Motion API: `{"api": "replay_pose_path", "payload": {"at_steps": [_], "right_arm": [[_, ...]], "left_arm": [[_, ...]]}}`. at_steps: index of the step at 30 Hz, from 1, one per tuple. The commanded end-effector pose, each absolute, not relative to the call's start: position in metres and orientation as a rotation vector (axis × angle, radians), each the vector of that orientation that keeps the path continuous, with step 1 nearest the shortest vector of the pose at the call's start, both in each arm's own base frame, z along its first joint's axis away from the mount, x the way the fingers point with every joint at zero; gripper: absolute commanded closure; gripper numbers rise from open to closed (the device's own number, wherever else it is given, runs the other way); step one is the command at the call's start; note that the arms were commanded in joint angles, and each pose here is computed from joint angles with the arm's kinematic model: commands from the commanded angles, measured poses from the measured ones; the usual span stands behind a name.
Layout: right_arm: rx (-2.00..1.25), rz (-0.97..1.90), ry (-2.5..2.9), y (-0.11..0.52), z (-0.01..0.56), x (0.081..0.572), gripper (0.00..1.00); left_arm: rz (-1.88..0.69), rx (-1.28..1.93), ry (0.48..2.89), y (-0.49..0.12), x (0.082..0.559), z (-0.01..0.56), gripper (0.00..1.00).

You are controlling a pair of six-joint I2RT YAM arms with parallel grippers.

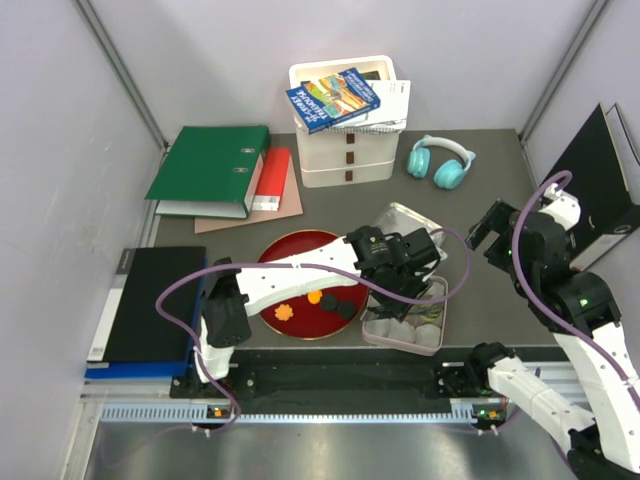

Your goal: Pack the cookies

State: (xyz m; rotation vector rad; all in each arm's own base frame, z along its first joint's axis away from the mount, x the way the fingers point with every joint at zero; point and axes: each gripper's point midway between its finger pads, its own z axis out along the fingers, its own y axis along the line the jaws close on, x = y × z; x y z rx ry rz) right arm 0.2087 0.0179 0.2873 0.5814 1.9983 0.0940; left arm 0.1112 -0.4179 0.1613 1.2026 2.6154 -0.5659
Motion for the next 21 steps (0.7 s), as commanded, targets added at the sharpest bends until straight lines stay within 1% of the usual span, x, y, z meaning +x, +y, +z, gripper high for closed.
{"api": "replay_pose_path", "payload": {"at_steps": [1,5,10,16,21], "right_arm": [[0.578,0.116,1.959,0.02,0.3,0.217,0.01],[0.571,0.12,1.959,0.021,0.301,0.218,0.01],[0.56,0.124,1.969,0.024,0.3,0.22,0.01],[0.557,0.131,1.97,0.026,0.3,0.222,0.01],[0.557,0.134,1.967,0.026,0.303,0.222,0.01]], "left_arm": [[-0.661,1.176,2.499,-0.427,0.116,0.194,0.6],[-0.656,1.18,2.499,-0.428,0.117,0.193,0.57],[-0.651,1.176,2.476,-0.429,0.12,0.197,0.48],[-0.65,1.154,2.44,-0.43,0.125,0.205,0.43],[-0.624,1.105,2.411,-0.427,0.133,0.216,0.42]]}}
